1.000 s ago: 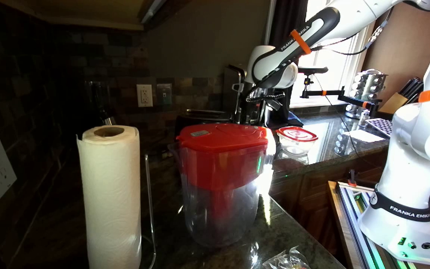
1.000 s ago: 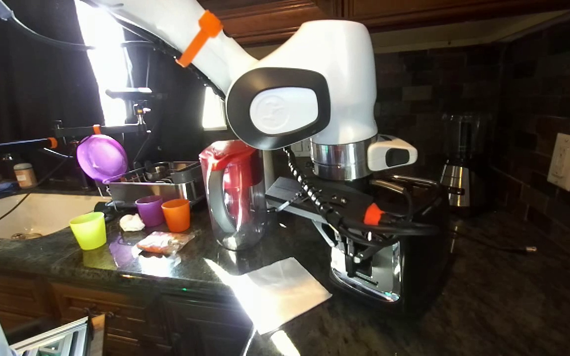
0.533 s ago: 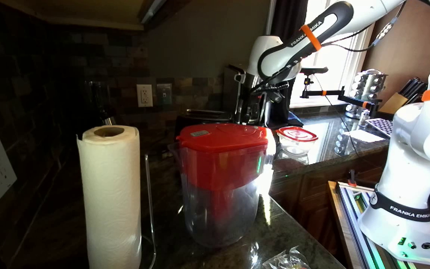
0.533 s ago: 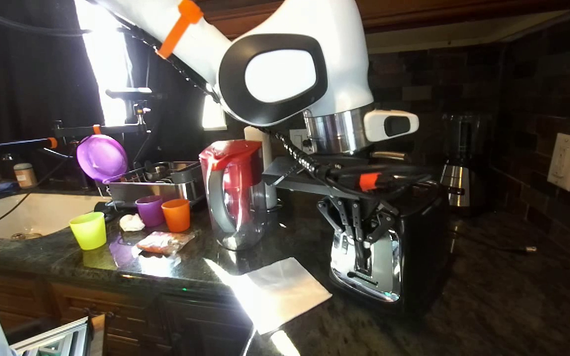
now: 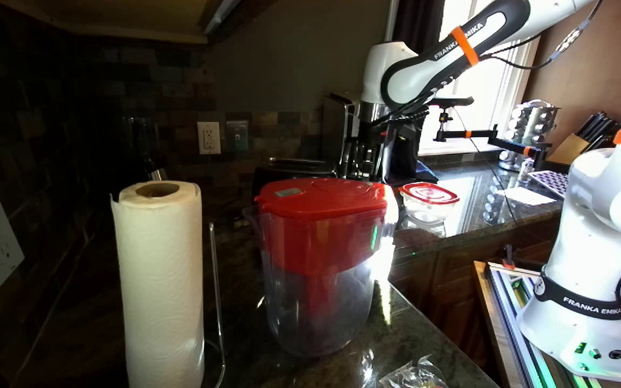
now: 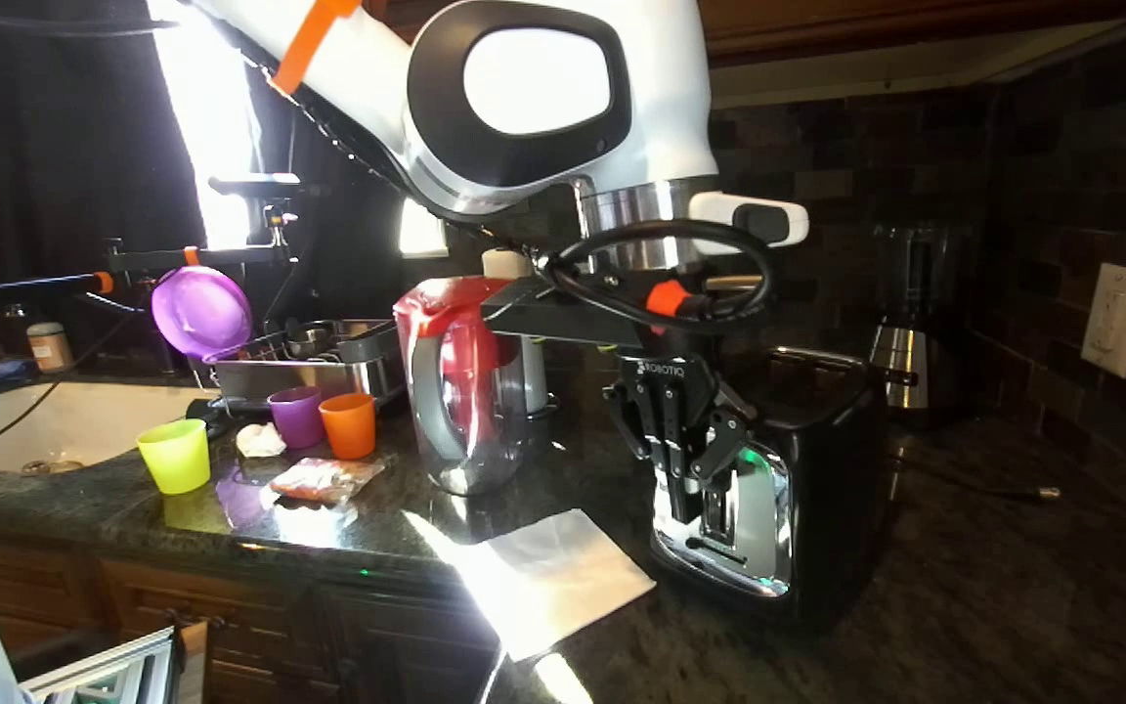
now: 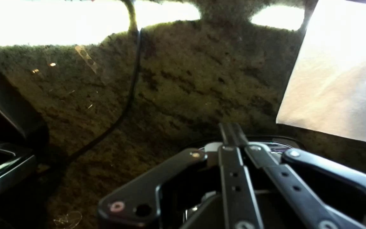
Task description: Push down the toaster lever
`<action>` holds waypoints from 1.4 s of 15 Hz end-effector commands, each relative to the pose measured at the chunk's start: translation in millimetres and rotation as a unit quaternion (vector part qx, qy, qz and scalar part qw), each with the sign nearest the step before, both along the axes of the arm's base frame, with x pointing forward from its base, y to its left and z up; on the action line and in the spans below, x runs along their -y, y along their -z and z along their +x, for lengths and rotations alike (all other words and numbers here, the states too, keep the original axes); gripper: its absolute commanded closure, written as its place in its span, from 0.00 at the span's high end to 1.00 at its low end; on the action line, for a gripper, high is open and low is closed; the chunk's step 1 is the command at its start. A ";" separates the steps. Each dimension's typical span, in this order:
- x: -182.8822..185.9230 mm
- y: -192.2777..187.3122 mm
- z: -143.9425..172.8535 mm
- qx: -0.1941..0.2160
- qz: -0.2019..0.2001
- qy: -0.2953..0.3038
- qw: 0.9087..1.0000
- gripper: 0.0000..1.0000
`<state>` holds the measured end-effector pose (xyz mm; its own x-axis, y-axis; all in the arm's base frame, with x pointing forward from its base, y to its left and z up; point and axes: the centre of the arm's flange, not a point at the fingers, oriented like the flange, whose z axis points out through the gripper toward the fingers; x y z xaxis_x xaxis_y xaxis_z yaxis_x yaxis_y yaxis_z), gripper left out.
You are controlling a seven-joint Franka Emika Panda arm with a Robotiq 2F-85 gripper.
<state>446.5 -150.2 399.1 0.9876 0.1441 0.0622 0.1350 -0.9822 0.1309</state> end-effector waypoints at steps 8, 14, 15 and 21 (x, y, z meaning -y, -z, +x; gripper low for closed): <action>-13.0 -31.8 -46.3 0.008 0.016 0.026 1.000 0.28; -20.2 -48.4 -70.8 0.053 0.017 0.007 0.998 0.71; -21.9 -50.6 -73.9 0.057 0.018 0.006 0.998 0.79; -31.8 -60.1 -85.3 0.084 0.015 0.006 0.996 1.00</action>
